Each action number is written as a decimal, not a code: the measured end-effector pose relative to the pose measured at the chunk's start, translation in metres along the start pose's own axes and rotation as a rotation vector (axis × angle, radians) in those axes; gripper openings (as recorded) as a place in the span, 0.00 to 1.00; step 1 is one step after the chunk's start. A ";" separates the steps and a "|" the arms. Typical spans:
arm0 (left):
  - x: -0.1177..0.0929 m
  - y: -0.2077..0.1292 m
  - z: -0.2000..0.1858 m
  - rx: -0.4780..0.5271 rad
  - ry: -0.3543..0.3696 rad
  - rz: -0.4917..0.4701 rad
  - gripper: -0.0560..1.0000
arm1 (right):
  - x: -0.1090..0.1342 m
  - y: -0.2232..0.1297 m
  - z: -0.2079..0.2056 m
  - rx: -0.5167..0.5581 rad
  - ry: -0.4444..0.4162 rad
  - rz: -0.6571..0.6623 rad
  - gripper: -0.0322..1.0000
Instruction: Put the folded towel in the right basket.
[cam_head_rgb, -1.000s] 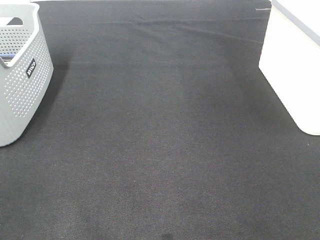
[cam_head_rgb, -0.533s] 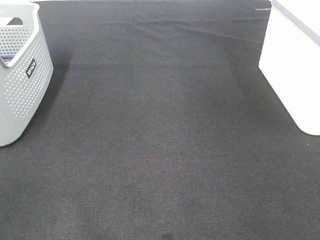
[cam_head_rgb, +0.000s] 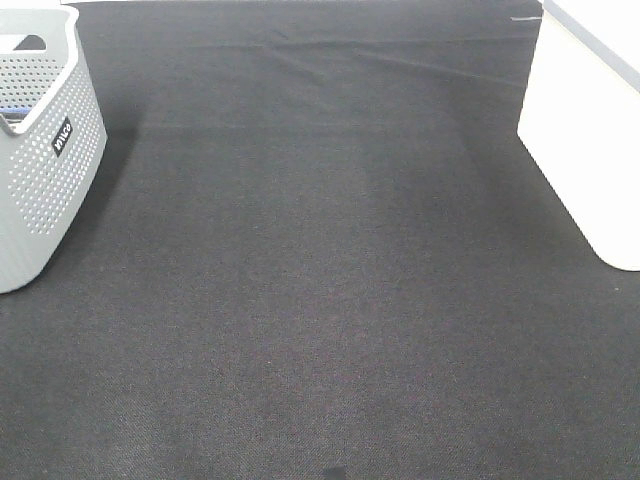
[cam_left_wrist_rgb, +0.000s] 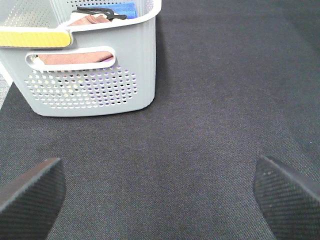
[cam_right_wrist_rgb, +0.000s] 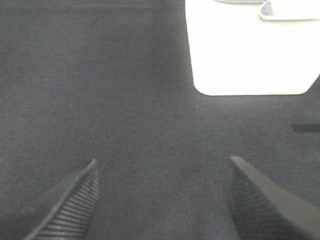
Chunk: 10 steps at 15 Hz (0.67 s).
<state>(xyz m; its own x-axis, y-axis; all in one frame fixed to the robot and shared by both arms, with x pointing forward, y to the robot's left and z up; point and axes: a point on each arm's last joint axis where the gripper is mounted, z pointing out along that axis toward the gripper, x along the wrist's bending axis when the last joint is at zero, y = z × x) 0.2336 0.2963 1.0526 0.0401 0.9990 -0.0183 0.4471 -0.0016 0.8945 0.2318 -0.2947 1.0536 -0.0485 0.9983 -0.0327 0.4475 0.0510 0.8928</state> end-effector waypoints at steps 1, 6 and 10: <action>0.000 0.000 0.000 0.000 0.000 0.000 0.97 | 0.000 0.000 0.000 0.000 0.001 0.000 0.68; 0.000 0.000 0.000 0.000 0.000 0.000 0.97 | 0.000 0.000 0.000 0.000 0.002 0.001 0.68; 0.000 0.000 0.000 0.000 0.000 0.000 0.97 | 0.000 0.000 0.000 0.000 0.002 0.001 0.68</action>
<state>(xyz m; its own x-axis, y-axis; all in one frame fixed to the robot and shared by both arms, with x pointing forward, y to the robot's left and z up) 0.2336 0.2963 1.0526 0.0401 0.9990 -0.0183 0.4471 -0.0016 0.8945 0.2318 -0.2946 1.0536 -0.0496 0.9983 -0.0310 0.4474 0.0500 0.8929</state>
